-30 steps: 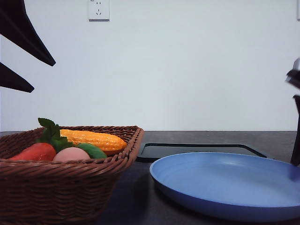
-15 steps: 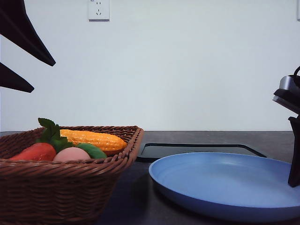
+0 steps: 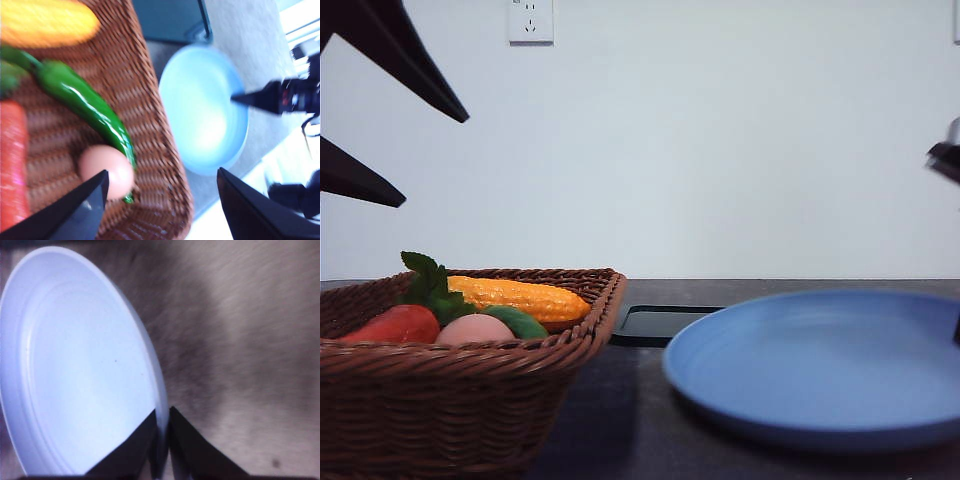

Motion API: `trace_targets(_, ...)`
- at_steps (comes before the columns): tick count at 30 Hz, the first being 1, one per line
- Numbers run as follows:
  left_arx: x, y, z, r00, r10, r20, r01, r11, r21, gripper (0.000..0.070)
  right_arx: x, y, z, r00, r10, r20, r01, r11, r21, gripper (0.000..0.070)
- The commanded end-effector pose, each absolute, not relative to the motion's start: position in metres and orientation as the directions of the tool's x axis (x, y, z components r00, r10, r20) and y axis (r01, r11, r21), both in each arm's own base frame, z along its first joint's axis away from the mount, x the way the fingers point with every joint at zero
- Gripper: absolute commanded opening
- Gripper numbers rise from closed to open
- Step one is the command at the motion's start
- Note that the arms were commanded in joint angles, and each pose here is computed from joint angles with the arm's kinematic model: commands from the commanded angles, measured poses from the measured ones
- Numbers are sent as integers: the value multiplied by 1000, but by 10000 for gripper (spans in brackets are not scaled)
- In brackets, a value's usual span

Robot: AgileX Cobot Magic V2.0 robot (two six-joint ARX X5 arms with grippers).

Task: Transfer egg from basket to plate and serve

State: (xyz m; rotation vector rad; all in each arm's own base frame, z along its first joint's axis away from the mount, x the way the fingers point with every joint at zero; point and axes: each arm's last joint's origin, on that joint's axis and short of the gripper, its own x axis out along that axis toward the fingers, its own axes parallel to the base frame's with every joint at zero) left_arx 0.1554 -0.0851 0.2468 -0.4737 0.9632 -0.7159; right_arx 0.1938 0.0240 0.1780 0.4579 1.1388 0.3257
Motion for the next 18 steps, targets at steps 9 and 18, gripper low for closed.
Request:
trace_targets(9,159,-114,232,343,-645,-683,243,763,-599,442,180,3,211,572,420,-704,0,859,513,0)
trace_targets(18,176,-138,210,283,-550,-786,208,835,-510,441,173,-1,221,624,404,-669,-7,859,512,0)
